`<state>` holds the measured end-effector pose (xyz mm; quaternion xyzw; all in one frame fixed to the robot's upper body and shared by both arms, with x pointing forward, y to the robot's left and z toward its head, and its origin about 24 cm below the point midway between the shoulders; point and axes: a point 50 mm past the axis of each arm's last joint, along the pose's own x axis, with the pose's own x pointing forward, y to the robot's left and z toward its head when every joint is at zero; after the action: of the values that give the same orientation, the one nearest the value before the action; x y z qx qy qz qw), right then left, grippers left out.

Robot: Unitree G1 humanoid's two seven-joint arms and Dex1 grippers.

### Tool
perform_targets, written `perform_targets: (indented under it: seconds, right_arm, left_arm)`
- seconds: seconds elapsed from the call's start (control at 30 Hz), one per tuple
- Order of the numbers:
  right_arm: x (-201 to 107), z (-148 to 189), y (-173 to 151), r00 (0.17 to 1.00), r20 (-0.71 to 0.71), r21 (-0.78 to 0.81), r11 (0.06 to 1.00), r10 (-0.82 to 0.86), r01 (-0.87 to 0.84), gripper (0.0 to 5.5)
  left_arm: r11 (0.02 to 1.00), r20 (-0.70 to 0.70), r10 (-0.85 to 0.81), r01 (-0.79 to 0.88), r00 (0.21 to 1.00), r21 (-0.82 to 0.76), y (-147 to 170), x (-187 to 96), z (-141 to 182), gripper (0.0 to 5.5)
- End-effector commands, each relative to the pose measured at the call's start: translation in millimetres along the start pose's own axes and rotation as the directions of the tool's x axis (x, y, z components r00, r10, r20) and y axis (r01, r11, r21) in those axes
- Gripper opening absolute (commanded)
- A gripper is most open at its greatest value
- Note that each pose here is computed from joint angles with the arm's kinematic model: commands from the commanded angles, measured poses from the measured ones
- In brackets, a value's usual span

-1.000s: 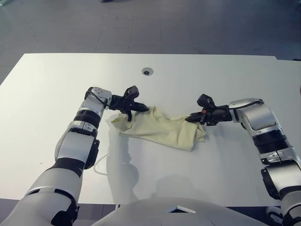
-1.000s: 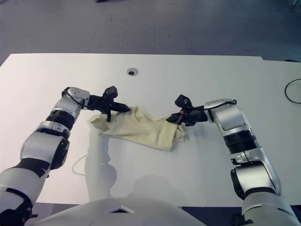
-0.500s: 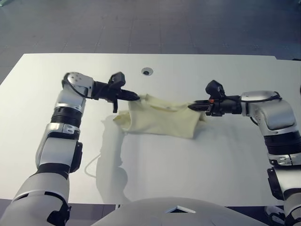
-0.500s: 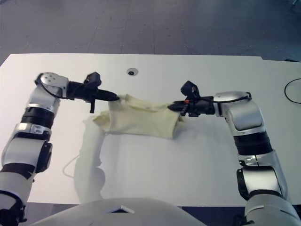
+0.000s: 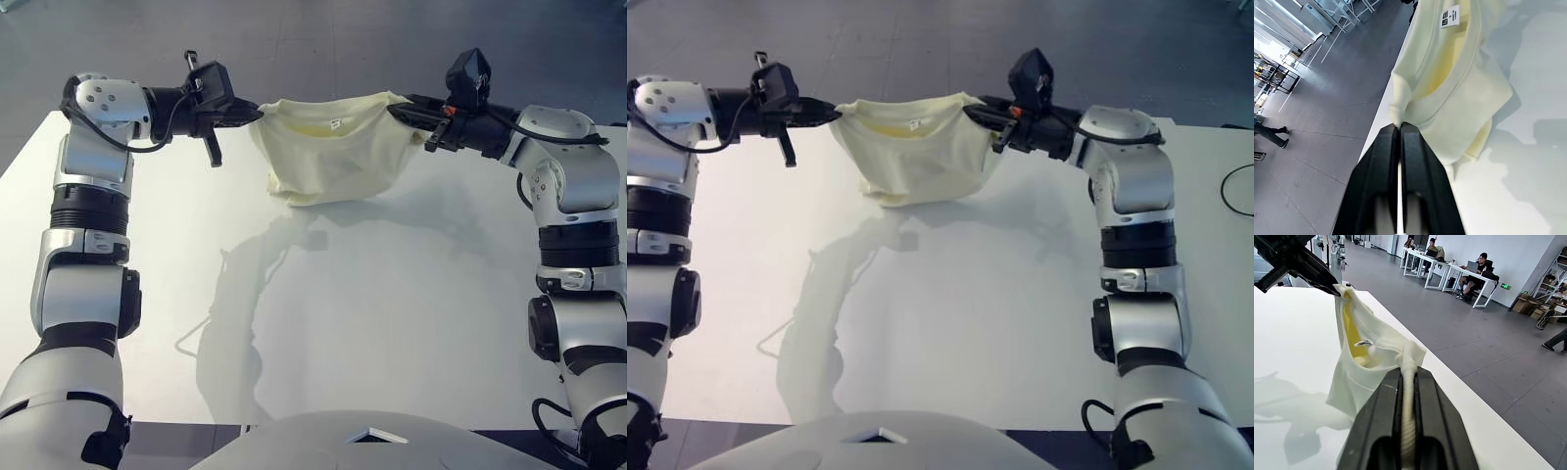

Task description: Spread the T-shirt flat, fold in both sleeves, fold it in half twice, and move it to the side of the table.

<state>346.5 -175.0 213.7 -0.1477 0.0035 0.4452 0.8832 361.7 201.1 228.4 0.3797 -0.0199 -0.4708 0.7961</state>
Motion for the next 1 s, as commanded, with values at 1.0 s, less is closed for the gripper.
perform_targets:
  seconds: [1.0]
  right_arm:
    - [-57.3,-81.5,90.5,0.876,-0.363,-0.035,0.935,0.318,-0.354,1.03]
  left_arm:
    - [0.895,-0.019,-0.432,0.427,0.902,-0.129,-141.6,-26.3,14.0,0.0]
